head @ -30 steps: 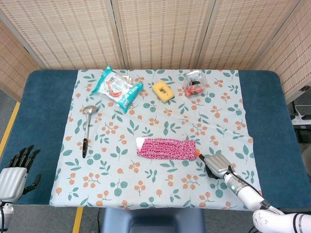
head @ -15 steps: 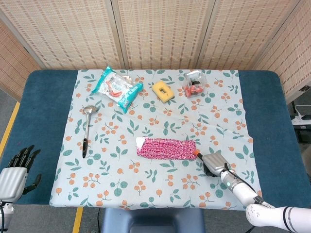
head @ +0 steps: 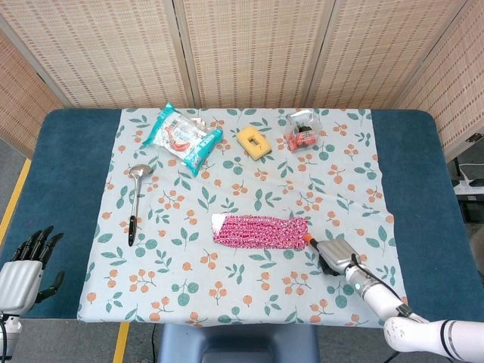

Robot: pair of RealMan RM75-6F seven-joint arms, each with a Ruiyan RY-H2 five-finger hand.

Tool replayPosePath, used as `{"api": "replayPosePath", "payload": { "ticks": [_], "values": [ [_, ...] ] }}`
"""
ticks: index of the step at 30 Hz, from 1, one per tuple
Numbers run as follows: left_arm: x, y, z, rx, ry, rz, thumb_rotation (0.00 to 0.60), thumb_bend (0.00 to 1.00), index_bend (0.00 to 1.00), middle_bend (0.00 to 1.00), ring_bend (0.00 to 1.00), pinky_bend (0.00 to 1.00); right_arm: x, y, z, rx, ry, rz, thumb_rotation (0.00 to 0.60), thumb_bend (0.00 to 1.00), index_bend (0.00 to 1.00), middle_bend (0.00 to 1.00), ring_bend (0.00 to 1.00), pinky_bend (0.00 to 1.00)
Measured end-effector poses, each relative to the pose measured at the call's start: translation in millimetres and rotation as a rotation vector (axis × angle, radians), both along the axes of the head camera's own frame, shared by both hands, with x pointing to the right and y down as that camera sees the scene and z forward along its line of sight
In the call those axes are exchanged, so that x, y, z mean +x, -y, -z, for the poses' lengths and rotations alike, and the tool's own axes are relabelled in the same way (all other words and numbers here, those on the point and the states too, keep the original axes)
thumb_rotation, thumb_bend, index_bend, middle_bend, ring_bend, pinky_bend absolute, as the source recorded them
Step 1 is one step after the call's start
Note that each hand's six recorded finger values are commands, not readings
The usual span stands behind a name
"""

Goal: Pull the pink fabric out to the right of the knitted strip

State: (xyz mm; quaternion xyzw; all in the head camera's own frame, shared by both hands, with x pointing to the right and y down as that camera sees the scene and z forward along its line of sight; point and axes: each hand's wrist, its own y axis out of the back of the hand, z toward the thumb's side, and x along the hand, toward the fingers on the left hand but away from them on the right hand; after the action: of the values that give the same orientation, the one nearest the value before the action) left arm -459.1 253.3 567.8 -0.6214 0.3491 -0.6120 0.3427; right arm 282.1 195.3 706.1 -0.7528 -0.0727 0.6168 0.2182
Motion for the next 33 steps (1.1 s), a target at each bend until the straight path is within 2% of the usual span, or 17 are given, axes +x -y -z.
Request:
{"api": "replayPosePath", "payload": {
  "ticks": [13,27,33],
  "values": [
    [-1,0,0,-0.001,0.001,0.005,0.600,0.40,0.11,0.00,0.00,0.17,29,-7,2,-0.029,-0.095,0.030,0.600,0.88,0.00,0.65,0.68,0.76],
    [0,0,1,-0.001,-0.003,0.004,0.600,0.40,0.11,0.00,0.00,0.17,84,-35,34,-0.046,-0.222,0.079,0.600,0.88,0.02,0.65,0.68,0.76],
    [1,0,0,-0.001,-0.002,0.002,0.600,0.40,0.11,0.00,0.00,0.17,89,-42,49,-0.026,-0.233,0.107,0.600,0.88,0.02,0.65,0.68,0.76]
  ]
}}
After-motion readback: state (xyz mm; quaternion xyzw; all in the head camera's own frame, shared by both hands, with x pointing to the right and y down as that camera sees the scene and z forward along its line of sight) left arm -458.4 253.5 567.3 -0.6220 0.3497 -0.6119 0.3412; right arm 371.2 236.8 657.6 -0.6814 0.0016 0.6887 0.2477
